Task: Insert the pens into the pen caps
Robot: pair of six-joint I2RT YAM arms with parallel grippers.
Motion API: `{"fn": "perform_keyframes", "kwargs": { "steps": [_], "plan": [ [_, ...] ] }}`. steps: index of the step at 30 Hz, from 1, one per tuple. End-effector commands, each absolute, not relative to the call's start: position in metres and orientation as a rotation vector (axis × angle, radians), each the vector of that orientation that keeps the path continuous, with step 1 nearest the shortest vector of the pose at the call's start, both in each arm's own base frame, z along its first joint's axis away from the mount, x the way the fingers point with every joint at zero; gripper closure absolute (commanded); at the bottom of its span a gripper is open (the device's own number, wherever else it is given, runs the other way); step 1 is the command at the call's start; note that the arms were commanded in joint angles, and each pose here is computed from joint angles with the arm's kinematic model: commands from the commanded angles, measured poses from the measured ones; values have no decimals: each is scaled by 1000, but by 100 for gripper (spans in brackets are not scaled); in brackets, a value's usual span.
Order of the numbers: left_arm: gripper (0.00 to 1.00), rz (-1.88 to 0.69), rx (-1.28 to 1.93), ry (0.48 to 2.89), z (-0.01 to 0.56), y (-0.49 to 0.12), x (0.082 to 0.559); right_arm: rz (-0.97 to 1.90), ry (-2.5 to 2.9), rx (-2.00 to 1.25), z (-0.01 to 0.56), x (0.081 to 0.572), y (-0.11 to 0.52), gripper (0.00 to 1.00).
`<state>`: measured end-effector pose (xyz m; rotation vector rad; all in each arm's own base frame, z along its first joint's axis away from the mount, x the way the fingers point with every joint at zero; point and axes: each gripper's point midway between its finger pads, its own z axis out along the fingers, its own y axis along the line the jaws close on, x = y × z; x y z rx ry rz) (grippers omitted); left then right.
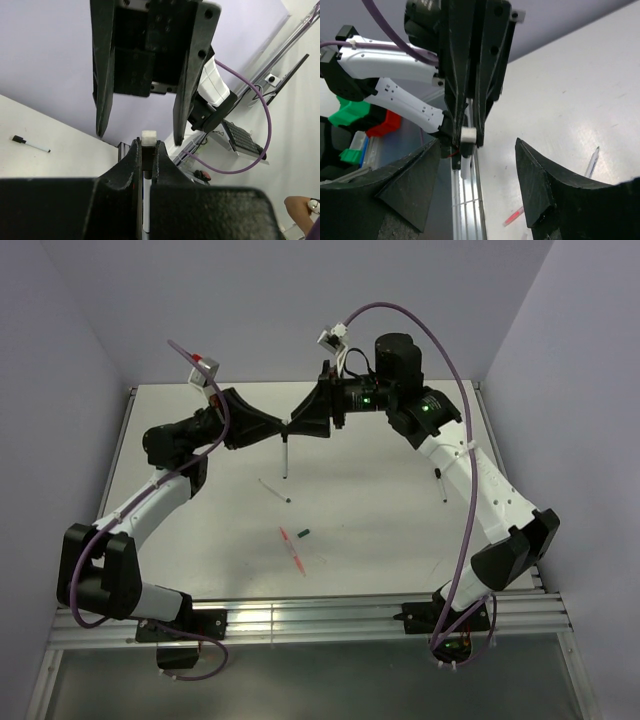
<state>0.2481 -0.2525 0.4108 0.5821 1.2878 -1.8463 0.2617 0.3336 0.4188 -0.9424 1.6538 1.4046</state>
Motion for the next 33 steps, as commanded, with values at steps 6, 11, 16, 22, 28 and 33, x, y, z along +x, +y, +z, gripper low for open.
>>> {"fn": "perform_keyframes", "kwargs": {
  "steps": [6, 11, 16, 22, 28, 33],
  "plan": [
    [100, -1697, 731, 873, 457, -229, 222, 1486, 1668, -960, 407, 245, 334, 34],
    [100, -1717, 710, 861, 460, -228, 224, 1495, 1655, -966, 409, 242, 339, 40],
    [100, -1722, 702, 858, 458, -227, 221, 1529, 1662, -940, 411, 247, 345, 46],
    [100, -1720, 700, 854, 458, -226, 217, 1566, 1687, -921, 405, 254, 352, 52],
    [100, -1729, 683, 851, 457, -225, 219, 1577, 1691, -909, 403, 257, 355, 60],
    [100, -1727, 681, 850, 458, -225, 218, 1577, 1687, -908, 403, 256, 355, 87]
  ]
}}
